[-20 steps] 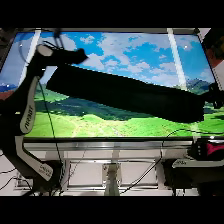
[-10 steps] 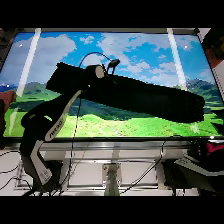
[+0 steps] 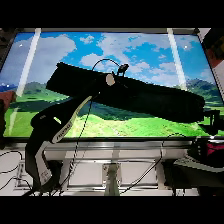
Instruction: Fold the clothes and pants, and hang the long-sleeved shirts on hangers.
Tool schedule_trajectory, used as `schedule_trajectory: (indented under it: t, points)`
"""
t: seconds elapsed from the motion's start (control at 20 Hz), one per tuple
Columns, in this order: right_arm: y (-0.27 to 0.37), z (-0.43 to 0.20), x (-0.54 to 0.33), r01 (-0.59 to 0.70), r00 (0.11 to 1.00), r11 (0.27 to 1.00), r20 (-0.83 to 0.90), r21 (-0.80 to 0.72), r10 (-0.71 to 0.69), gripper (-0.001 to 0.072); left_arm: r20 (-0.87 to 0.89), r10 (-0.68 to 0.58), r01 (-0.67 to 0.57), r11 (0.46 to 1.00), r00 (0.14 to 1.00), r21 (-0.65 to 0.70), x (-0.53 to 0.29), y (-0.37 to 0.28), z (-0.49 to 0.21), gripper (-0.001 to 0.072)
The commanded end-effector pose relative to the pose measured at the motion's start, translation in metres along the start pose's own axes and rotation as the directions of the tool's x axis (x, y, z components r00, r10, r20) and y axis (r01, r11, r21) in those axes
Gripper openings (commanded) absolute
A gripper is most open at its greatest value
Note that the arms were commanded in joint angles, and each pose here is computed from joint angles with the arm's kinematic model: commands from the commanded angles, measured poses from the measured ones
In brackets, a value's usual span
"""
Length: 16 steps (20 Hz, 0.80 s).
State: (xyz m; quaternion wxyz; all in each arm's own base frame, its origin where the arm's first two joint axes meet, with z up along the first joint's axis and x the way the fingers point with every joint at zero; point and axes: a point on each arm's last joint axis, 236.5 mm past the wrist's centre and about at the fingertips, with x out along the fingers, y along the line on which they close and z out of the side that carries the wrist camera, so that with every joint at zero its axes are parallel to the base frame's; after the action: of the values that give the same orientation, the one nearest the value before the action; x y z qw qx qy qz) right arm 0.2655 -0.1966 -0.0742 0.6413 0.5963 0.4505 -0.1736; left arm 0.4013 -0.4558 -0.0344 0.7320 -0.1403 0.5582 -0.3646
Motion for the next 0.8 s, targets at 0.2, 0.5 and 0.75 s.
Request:
schedule_trajectory:
  t: [0.2,0.5,0.75]
  points:
    - [0.012,0.02,0.035,0.053,0.995,0.997,0.082,-0.052,-0.049,0.0309,-0.037,-0.019,0.015,0.995,0.999,-0.1,0.021,0.008,-0.012,0.0012]
    - [0.06,0.033,0.011,-0.054,0.991,0.994,0.121,-0.096,0.065,0.0033,-0.156,0.102,-0.116,0.989,0.982,-0.087,0.029,0.045,-0.043,0.0011]
    - [0.15,0.004,-0.023,-0.202,0.977,0.944,0.016,-0.261,0.213,0.0032,-0.181,0.106,-0.122,0.989,0.978,-0.078,0.03,0.047,-0.049,0.0011]
